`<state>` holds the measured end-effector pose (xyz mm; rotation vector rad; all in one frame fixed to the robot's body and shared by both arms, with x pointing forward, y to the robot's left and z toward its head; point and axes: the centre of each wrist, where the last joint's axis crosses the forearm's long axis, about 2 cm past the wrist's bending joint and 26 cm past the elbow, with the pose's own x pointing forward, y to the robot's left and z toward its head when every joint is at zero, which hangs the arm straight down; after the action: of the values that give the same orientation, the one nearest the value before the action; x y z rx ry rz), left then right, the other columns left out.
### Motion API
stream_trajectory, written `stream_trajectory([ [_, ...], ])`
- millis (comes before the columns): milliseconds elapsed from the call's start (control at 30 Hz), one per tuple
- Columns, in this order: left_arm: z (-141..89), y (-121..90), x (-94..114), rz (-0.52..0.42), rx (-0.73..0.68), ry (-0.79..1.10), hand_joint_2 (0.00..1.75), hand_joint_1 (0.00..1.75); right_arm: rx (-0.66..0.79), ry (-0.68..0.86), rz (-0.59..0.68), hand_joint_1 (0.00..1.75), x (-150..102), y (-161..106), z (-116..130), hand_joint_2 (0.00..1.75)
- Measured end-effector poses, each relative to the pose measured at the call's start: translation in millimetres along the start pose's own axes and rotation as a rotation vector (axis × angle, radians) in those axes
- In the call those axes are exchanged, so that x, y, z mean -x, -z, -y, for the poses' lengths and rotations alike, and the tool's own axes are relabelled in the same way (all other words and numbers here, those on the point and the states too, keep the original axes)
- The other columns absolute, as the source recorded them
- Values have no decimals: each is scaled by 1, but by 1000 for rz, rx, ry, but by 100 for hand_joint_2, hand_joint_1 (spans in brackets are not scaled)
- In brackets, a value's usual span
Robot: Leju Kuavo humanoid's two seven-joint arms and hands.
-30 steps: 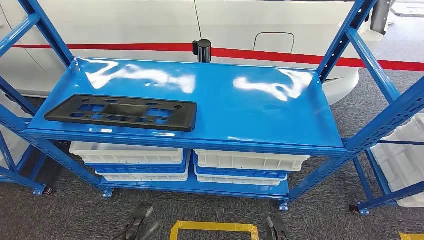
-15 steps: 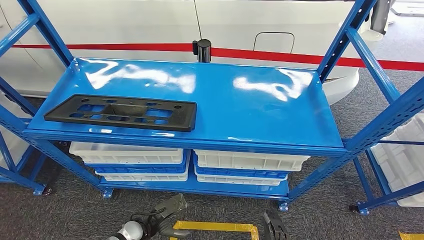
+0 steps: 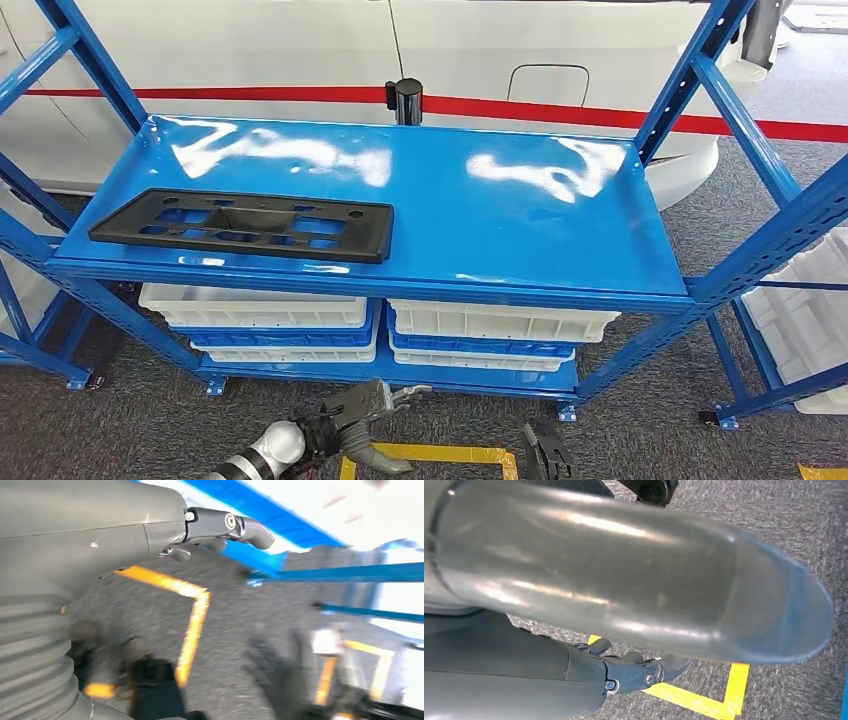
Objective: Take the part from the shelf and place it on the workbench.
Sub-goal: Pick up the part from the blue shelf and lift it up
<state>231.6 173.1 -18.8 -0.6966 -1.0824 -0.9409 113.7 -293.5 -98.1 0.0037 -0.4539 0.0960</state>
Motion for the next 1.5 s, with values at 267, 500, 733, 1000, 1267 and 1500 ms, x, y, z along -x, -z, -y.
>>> stream_trajectory([
  [267,-15,17,-53,191,-5,49,175,0,-4,2,12,0,3,-1,-1,0],
  [500,-16,22,-99,449,-27,79,175,0,-4,11,30,0,11,-3,-1,0],
  [733,-9,10,-144,642,-327,277,175,0,16,58,38,0,26,-6,-2,0],
  [1000,-3,-14,-155,667,-721,600,175,0,33,93,27,0,38,-9,-4,0],
  [1267,-8,-31,-146,459,-1005,976,175,0,39,126,20,0,43,-11,-7,0],
  [1500,-19,-47,-133,314,-1070,1105,175,0,46,148,10,0,48,-12,-9,0],
])
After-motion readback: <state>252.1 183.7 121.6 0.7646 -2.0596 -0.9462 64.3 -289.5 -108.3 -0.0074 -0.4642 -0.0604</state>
